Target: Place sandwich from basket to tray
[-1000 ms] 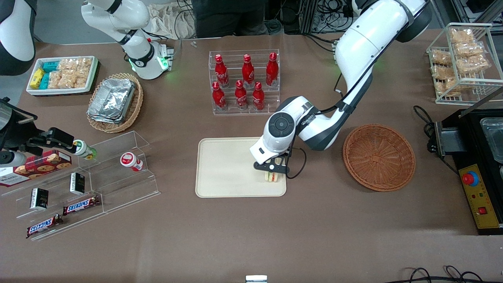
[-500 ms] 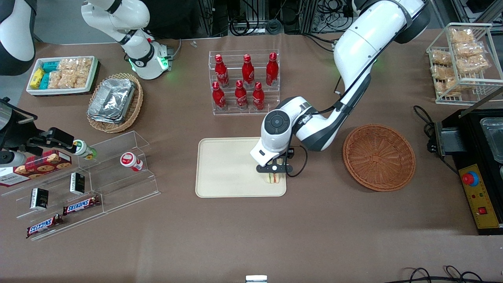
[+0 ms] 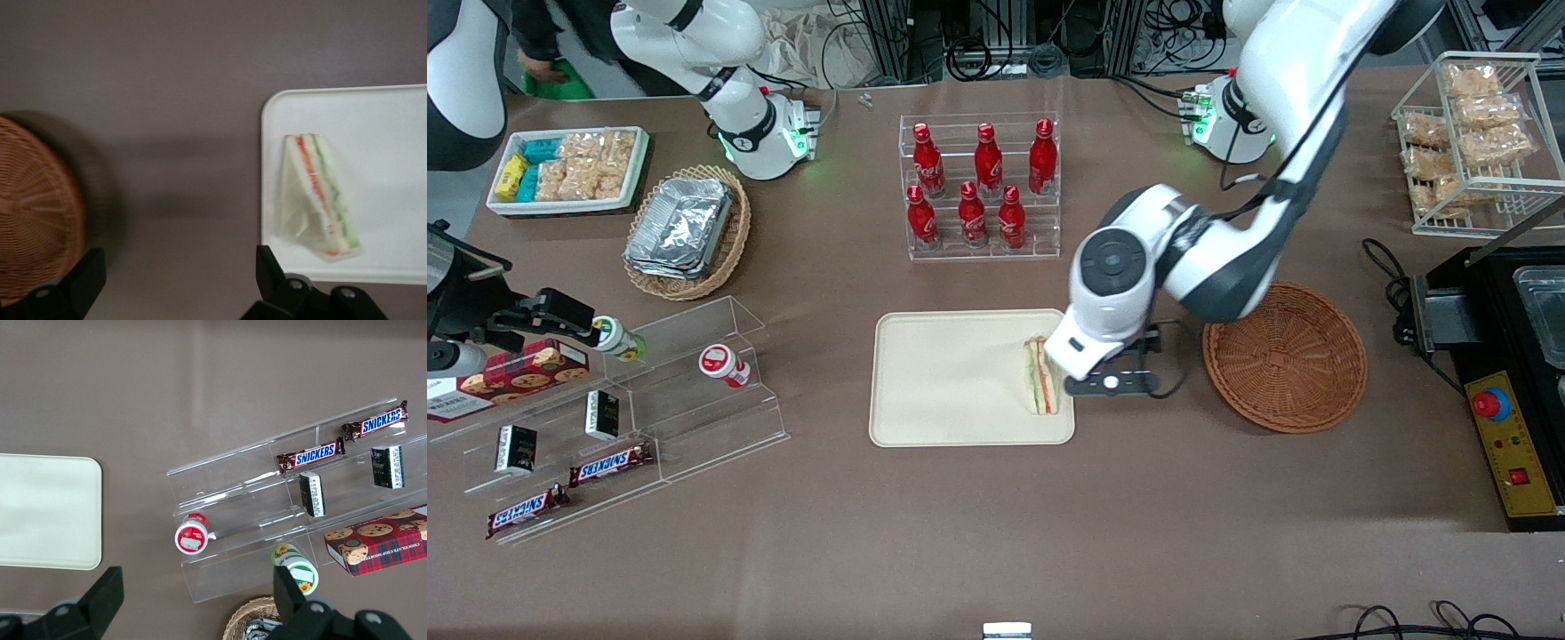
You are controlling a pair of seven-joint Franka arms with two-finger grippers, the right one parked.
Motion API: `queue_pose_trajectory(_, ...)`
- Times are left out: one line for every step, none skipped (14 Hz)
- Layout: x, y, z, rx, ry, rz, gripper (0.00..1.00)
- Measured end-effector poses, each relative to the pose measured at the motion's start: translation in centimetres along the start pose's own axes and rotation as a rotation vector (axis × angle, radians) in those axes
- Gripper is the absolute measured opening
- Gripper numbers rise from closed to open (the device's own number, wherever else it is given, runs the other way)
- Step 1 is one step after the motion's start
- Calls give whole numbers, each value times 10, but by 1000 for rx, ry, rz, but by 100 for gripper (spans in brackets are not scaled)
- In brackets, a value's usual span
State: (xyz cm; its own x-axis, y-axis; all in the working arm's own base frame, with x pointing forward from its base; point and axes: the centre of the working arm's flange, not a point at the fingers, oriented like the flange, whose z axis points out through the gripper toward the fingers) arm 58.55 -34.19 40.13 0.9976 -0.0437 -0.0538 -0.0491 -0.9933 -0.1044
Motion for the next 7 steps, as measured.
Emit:
queue_pose_trajectory(4, -27, -17, 3, -6, 28, 100)
queue_pose_trajectory(8, -56, -32, 11, -9, 66, 100)
queue_pose_trajectory(11, -84, -46, 19, -10, 109, 100)
queue_pose_trajectory(12, -112, -59, 29, -13, 140, 100)
queue_pose_trajectory(12, -140, -72, 39, -20, 154, 100)
queue_pose_trajectory(10, -166, -85, 49, -26, 150, 100)
queue_pose_trajectory(6, -190, -97, 57, -30, 131, 100)
